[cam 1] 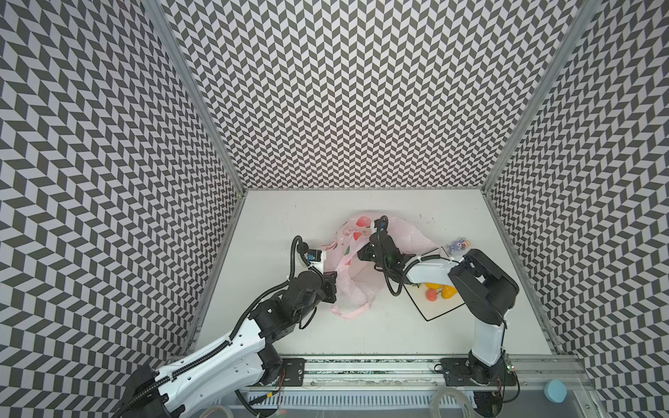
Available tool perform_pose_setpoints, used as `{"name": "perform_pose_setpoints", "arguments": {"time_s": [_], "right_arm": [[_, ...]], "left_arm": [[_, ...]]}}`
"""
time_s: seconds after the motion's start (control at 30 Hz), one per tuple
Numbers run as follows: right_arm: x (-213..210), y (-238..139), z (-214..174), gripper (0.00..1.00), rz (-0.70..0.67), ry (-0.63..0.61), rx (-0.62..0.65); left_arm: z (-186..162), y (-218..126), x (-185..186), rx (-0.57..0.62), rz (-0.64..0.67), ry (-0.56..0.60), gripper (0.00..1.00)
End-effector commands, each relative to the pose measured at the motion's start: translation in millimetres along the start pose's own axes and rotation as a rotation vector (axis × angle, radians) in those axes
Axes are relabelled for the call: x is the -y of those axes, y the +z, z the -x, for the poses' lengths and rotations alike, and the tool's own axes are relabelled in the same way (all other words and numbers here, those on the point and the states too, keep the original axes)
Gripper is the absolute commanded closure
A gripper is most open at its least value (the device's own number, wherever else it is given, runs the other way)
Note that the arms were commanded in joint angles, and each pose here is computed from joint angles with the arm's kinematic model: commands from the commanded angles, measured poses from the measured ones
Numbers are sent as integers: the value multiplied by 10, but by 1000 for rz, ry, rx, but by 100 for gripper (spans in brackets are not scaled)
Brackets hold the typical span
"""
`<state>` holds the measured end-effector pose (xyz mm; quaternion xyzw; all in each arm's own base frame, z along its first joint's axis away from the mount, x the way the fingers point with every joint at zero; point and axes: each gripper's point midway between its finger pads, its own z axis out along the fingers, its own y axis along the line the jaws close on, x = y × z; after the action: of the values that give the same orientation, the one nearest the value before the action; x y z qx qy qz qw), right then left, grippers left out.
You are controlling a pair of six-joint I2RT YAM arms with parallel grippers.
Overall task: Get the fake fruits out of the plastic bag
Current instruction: 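Grasp the red-yellow mango-like fruit in the bag with the right gripper, then carry the mango-like fruit to the plate while the left gripper releases the bag handle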
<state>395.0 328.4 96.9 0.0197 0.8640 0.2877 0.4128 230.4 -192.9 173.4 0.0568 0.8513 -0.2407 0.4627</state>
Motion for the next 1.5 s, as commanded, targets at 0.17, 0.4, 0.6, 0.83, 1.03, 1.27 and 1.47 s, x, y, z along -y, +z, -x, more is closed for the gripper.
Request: {"name": "perform_pose_setpoints", "arguments": {"time_s": [0.17, 0.4, 0.6, 0.83, 1.03, 1.27, 1.47], "right_arm": [[-306, -608, -139, 71, 192, -75, -105], [-308, -1197, -425, 71, 290, -127, -209], [-418, -1747, -566, 71, 449, -176, -252], [-534, -2311, -356, 70, 529, -211, -173], [-340, -2628, -76, 69, 422, -149, -41], [205, -2801, -126, 69, 228, -24, 23], [462, -2741, -361, 69, 174, 117, -10]], "left_arm": [[-33, 15, -87, 46, 17, 70, 100], [-18, -124, -175, 117, 12, 99, 100], [84, -94, -246, 133, 64, 114, 100], [430, 75, -159, 177, 111, 158, 100], [864, 325, -221, 194, 193, 191, 100], [1297, 541, -322, 238, 203, 214, 100], [1419, 684, -431, 257, 227, 228, 100]]}}
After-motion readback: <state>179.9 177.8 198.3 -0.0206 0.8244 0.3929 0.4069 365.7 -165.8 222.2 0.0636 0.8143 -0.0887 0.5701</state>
